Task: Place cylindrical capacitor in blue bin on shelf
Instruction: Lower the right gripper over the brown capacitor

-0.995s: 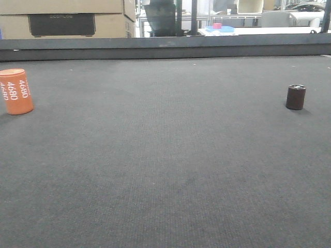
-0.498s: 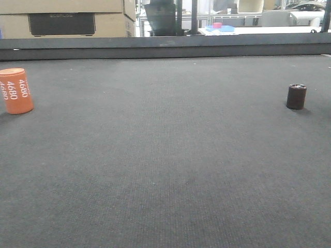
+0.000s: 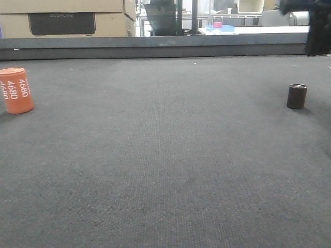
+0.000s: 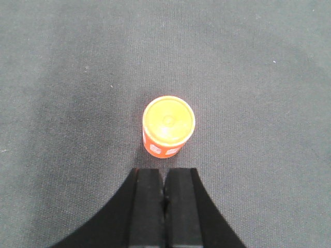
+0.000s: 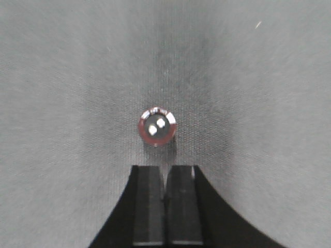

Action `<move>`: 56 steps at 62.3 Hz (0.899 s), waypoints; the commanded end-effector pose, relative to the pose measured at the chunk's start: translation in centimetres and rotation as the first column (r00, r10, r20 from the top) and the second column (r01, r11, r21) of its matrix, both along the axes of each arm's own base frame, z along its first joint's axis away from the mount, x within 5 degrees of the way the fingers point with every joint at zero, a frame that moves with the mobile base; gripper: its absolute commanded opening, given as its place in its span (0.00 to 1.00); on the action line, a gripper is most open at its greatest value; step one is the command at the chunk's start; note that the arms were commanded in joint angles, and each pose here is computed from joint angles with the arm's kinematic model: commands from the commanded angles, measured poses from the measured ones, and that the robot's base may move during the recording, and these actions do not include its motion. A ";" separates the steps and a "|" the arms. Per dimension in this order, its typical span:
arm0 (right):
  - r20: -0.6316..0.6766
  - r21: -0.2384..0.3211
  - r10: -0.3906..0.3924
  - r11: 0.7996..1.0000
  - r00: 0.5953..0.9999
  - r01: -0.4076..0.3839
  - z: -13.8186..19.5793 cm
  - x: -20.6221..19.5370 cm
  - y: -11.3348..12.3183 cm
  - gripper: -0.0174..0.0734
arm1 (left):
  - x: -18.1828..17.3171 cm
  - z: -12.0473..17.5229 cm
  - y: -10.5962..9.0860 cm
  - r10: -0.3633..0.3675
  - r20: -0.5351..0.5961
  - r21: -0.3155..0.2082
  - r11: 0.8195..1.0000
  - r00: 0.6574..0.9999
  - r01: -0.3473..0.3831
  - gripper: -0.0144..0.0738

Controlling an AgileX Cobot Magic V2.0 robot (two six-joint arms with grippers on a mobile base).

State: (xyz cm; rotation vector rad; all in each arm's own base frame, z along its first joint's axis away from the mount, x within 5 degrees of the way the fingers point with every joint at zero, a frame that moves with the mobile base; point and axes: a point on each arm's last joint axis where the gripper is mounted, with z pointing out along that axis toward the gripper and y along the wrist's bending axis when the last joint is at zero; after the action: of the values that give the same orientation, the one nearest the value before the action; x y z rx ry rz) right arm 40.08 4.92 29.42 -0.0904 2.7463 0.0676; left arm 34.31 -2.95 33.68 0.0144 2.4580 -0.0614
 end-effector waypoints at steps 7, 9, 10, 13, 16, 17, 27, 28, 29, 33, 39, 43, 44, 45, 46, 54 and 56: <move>-0.086 -0.027 0.003 1.000 0.996 -0.006 -1.5 2.5 0.2 0.01 | -0.1 0.3 0.0 0.007 0.004 -0.014 1.000 1.000 -0.006 0.04; -0.091 -0.027 0.003 1.000 0.996 -0.006 -1.7 2.7 0.2 0.02 | -0.1 0.3 0.0 0.007 0.002 -0.014 1.000 1.000 -0.006 0.04; -0.093 -0.028 0.003 1.000 0.996 -0.006 -1.8 2.8 0.2 0.02 | -0.1 0.3 0.0 0.007 -0.002 -0.014 1.000 1.000 -0.007 0.04; -0.097 -0.019 0.003 1.000 0.995 -0.005 -2.0 3.0 0.3 0.06 | -0.1 0.3 0.0 0.007 -0.005 -0.014 1.000 1.000 -0.007 0.04; -0.090 -0.019 0.003 1.000 0.996 -0.005 -2.2 3.2 0.4 0.14 | -0.2 0.2 0.0 0.007 -0.010 -0.013 1.000 1.000 -0.007 0.04; -0.090 -0.019 0.003 1.000 0.996 -0.005 -2.3 3.3 0.4 0.19 | -0.2 0.2 0.0 0.007 -0.010 -0.013 1.000 1.000 -0.007 0.04; -0.097 -0.019 0.003 1.000 0.995 -0.005 -3.5 3.9 0.4 0.52 | -0.3 0.2 0.0 0.007 -0.026 -0.012 1.000 1.000 -0.007 0.04; -0.100 -0.020 0.003 1.000 0.995 -0.005 -3.7 4.0 0.4 0.55 | -0.3 0.1 0.0 0.007 -0.029 -0.011 1.000 1.000 -0.007 0.04; -0.102 -0.020 0.003 1.000 0.995 -0.005 -3.9 4.0 0.5 0.57 | -0.3 0.1 0.0 0.007 -0.031 -0.011 1.000 1.000 -0.007 0.04; -0.117 -0.022 0.003 1.000 0.993 -0.005 -4.8 4.3 0.5 0.63 | -0.4 0.1 0.0 0.007 -0.040 -0.010 1.000 0.999 -0.007 0.04; -0.137 -0.015 0.000 1.000 0.991 -0.002 -5.8 4.6 0.5 0.65 | -0.4 0.0 0.0 0.007 -0.049 -0.009 1.000 0.999 -0.007 0.04; -0.143 -0.016 0.000 1.000 0.990 -0.002 -6.3 4.8 0.5 0.65 | -0.4 0.0 0.0 0.007 -0.051 -0.009 1.000 0.999 -0.007 0.04; -0.146 -0.016 -0.001 1.000 0.989 -0.002 -6.5 4.9 0.5 0.65 | -0.4 0.0 0.0 0.007 -0.051 -0.009 1.000 0.999 -0.007 0.04; -0.143 -0.016 -0.001 1.000 0.990 -0.002 -6.6 4.9 0.5 0.65 | -0.4 0.0 0.0 0.007 -0.051 -0.009 1.000 0.999 -0.007 0.04; -0.143 -0.016 -0.001 1.000 0.990 -0.002 -6.7 5.0 0.6 0.65 | -0.5 0.0 0.0 0.007 -0.051 -0.015 1.000 0.999 -0.008 0.04; -0.153 -0.017 -0.001 1.000 0.988 -0.002 -7.7 5.3 0.6 0.65 | -0.5 0.0 0.0 0.007 -0.051 -0.015 1.000 0.999 -0.008 0.04; -0.159 -0.018 -0.001 1.000 0.987 -0.002 -8.0 5.4 0.6 0.65 | -0.5 0.0 0.0 0.007 -0.051 -0.015 1.000 0.999 -0.008 0.04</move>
State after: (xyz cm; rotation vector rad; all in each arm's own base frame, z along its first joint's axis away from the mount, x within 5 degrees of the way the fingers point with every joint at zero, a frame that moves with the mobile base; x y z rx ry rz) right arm 45.11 5.56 21.66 -0.0934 2.9189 0.0557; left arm 33.86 -2.98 33.31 0.0091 2.5230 -0.0680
